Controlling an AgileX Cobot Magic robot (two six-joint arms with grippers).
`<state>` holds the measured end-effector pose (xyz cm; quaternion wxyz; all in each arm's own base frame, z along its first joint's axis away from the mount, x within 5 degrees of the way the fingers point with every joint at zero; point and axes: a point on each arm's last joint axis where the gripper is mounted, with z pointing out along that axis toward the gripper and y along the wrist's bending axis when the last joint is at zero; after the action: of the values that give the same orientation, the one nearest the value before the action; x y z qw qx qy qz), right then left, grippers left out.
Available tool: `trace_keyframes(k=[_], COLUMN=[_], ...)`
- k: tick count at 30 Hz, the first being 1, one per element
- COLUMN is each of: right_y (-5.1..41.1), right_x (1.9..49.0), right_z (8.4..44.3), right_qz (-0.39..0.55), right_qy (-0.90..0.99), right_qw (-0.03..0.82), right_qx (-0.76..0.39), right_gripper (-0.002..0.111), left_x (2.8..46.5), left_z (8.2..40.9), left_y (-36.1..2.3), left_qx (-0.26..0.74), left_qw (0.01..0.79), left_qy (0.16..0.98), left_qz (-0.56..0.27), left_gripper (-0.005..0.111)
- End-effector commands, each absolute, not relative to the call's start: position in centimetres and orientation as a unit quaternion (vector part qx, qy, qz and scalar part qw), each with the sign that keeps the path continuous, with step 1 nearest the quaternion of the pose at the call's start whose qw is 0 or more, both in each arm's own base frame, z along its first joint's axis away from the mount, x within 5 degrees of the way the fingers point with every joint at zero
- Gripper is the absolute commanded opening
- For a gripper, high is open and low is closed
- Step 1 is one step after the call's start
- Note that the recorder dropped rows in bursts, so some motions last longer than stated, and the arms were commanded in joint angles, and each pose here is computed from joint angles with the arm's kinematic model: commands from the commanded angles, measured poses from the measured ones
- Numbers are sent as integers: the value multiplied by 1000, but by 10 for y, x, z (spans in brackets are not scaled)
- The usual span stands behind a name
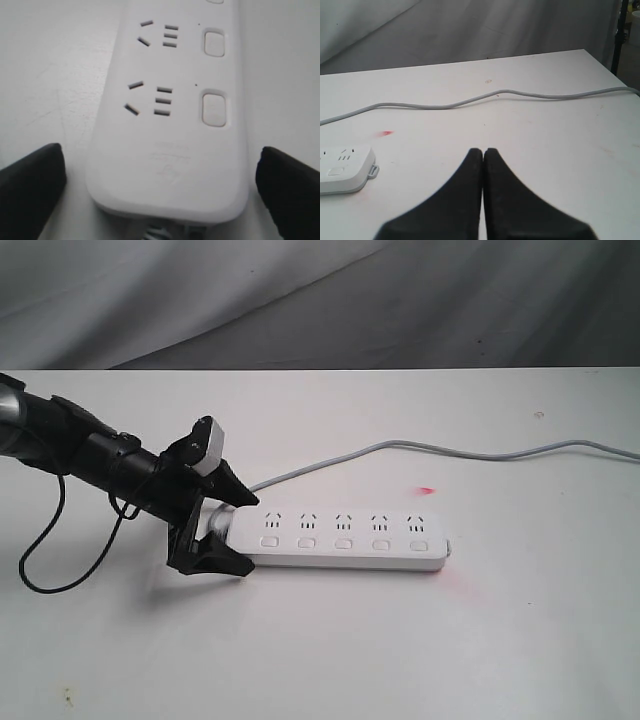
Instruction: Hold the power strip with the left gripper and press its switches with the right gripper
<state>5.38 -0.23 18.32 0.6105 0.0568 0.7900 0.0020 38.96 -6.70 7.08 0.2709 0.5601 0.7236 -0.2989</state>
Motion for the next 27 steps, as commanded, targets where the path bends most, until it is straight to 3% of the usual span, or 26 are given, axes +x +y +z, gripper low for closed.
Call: trace_keyframes(k=[1, 8, 14, 27], right_y=[-3, -3, -3, -3], right_x=[54, 54, 54, 54], right_z=[183, 183, 183, 183], right_qz=[-9, -9, -9, -9], right_qy=[789, 789, 789, 789], right_qw=[612, 612, 612, 612], right_qx=[54, 54, 54, 54], right_gripper=[0, 0, 0, 0], left_x=[388, 389, 393, 379], left_z=[54, 56, 79, 194], left_y=[-60, -61, -62, -68], left_qx=[568, 560, 565, 601], left_qw=[243, 250, 273, 361], left_qy=[741, 744, 736, 674], left_qz=[-263, -266, -255, -232], left_gripper=[103, 103, 103, 103])
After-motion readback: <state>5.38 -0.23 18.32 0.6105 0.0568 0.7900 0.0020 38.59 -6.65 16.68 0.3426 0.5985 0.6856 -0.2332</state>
